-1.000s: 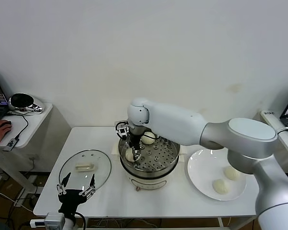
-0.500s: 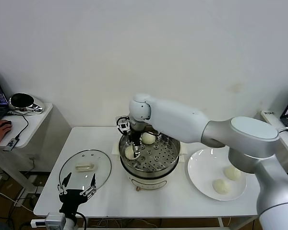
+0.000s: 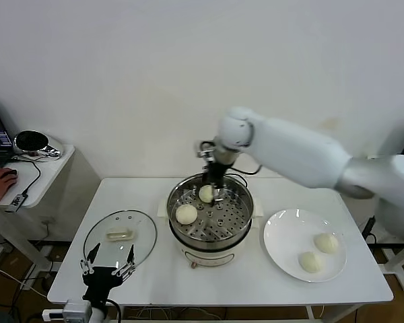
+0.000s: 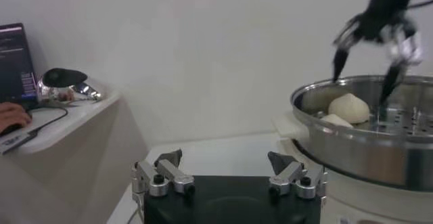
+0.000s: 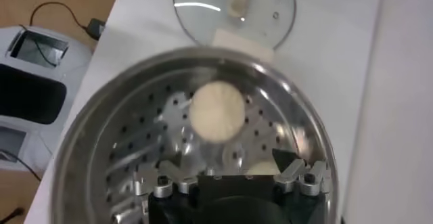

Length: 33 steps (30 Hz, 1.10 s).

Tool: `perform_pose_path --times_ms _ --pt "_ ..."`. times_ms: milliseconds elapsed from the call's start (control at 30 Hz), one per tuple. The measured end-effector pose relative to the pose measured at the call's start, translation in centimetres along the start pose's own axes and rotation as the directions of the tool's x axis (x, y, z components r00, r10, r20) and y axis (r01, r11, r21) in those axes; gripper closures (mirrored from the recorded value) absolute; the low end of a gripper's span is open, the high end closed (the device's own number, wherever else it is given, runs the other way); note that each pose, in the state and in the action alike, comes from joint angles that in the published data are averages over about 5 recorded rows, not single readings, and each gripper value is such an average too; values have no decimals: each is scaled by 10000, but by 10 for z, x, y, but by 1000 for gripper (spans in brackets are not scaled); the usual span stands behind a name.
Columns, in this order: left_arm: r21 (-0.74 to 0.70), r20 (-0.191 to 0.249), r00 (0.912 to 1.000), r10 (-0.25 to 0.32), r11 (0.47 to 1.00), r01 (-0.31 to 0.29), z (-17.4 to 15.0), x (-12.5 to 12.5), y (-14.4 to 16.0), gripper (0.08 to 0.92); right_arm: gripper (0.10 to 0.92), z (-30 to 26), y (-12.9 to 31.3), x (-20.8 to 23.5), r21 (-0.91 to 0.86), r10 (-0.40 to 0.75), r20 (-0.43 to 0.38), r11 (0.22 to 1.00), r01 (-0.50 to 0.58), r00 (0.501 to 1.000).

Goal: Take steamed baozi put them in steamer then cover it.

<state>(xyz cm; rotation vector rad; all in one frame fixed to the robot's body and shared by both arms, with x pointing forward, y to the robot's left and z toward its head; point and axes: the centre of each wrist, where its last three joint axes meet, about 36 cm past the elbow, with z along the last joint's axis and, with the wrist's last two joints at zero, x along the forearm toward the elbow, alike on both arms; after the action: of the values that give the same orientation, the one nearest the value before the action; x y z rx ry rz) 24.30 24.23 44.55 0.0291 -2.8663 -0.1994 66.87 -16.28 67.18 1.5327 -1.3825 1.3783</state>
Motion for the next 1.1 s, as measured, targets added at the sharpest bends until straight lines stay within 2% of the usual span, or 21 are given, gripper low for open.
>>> perform_pose_path --times_ms 233,433,733,1100 --pt "-135 -237 9996 142 9998 -145 4 6 -3 177 200 90 51 13 -501 168 -443 9986 -190 9989" --pt "-112 -452 9989 156 9998 -161 8 12 -5 177 200 138 95 -8 -615 -102 -1131 9981 33 9935" --pt "-24 -658 9977 137 9999 -139 12 15 -8 177 200 171 135 -54 -649 -898 -2013 9948 782 9754" --pt "41 -832 9964 146 9999 -143 19 10 -10 177 200 188 154 -89 -982 -1208 -2348 9901 1001 9645"
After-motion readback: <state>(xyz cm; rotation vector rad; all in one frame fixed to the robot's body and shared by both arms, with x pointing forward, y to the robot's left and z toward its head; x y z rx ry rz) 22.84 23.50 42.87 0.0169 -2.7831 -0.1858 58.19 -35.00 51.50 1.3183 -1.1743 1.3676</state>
